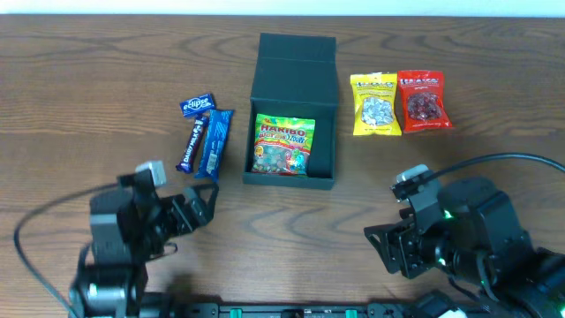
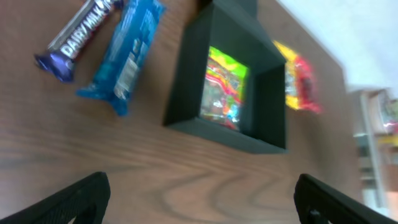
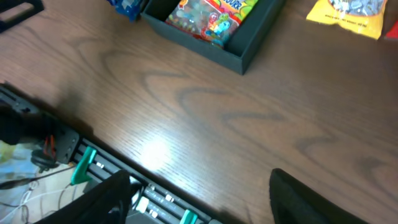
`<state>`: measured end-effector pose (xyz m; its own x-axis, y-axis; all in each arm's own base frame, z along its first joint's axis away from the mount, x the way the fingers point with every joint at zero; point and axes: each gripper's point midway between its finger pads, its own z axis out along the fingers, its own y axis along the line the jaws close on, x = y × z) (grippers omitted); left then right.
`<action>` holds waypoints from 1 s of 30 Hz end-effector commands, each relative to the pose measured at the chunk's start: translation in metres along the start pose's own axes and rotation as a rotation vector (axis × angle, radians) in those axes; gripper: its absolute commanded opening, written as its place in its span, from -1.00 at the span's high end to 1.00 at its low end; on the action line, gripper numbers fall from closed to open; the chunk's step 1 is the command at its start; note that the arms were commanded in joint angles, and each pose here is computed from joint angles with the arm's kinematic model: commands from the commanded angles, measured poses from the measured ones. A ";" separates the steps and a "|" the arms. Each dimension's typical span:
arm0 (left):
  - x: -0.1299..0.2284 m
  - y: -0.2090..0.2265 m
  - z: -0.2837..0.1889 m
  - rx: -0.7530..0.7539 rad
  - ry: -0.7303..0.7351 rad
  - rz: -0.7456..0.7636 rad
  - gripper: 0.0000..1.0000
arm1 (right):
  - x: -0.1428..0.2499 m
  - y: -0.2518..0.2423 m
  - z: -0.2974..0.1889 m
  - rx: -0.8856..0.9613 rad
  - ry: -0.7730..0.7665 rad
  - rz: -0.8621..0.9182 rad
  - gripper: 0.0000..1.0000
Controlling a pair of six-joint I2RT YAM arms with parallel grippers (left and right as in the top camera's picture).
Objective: Pack container
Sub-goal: 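Reach the left gripper to the blue wafer bar and grasp it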
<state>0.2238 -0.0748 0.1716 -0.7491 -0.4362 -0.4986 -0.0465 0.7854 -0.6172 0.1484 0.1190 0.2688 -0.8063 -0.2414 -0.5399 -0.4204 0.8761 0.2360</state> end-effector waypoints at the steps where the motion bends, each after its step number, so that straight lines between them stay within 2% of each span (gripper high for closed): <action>1: -0.025 0.011 0.008 -0.218 0.059 0.159 -0.92 | 0.004 -0.006 0.011 0.022 0.014 0.016 -0.50; 4: -0.032 0.005 0.026 -0.271 0.128 0.194 -0.91 | 0.006 -0.007 0.018 0.023 0.023 0.018 -0.58; 10: -0.049 -0.021 0.076 -0.135 0.152 0.214 -0.91 | 0.011 -0.010 0.028 0.027 0.043 0.021 -0.60; 11: -0.051 -0.020 0.081 -0.135 0.148 0.215 -0.96 | 0.012 -0.010 0.028 0.028 0.046 0.021 -0.60; 13: -0.054 -0.008 0.089 -0.189 0.148 0.211 -1.00 | 0.011 -0.010 0.030 0.029 0.045 0.021 -0.64; 14: -0.054 0.000 0.092 -0.228 0.148 0.206 -0.90 | 0.011 -0.010 0.031 0.028 0.044 0.021 -0.66; 15: -0.054 0.010 0.095 -0.275 0.151 0.193 -0.88 | 0.011 -0.011 0.032 0.027 0.042 0.021 -0.69; 20: -0.058 0.048 0.106 -0.456 0.143 0.173 -0.88 | 0.005 -0.012 0.050 0.022 0.016 0.017 -0.75; 27: -0.076 0.059 0.120 -0.531 0.148 0.297 -0.89 | -0.009 -0.014 0.083 0.006 -0.053 0.007 -0.88; 30: -0.074 0.060 0.131 -0.518 0.188 0.334 -0.85 | -0.015 -0.014 0.097 0.003 -0.065 0.006 -0.90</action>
<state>0.3539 -0.0555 0.0924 -0.8748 -0.1566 -0.4585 -0.1188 0.9868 -0.1104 0.2020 0.1504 0.2035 -0.7731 -0.2121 -0.5978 -0.4261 0.8717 0.2418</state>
